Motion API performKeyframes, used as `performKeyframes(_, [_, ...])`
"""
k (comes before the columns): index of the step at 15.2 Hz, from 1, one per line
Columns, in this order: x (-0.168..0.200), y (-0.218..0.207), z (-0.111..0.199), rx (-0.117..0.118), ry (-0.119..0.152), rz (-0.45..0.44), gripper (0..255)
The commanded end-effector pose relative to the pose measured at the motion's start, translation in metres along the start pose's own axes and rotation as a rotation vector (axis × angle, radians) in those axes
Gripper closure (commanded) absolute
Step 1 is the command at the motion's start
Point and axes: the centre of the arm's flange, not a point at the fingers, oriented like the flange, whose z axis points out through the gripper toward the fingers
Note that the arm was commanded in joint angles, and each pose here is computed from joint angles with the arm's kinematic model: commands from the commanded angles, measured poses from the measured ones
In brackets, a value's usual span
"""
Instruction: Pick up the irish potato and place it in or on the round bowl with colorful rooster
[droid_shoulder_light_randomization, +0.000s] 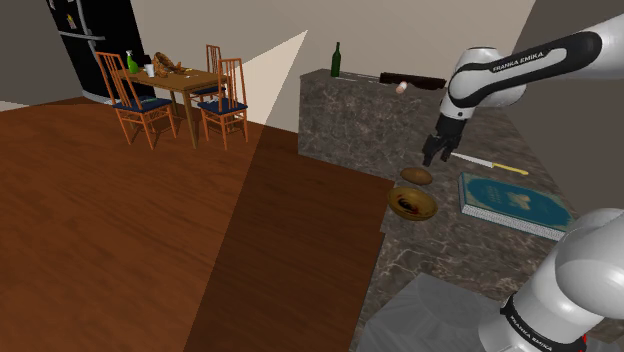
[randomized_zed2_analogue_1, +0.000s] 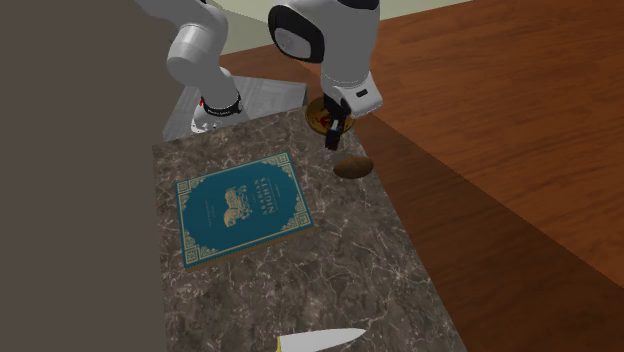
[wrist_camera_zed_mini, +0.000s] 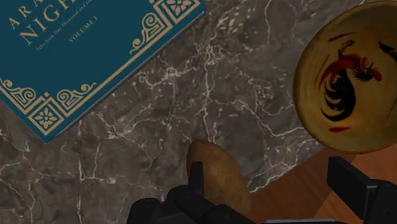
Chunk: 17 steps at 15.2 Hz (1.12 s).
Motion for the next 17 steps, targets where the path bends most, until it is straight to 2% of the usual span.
performKeyframes(1, [0.013, 0.012, 0.017, 0.005, 0.004, -0.009, 0])
performKeyframes(5, [0.042, 0.038, 0.054, 0.016, 0.008, -0.026, 0])
performKeyframes(13, [0.042, 0.037, 0.095, 0.017, 0.008, -0.027, 0])
performKeyframes(17, [0.042, 0.037, 0.095, 0.017, 0.008, -0.027, 0])
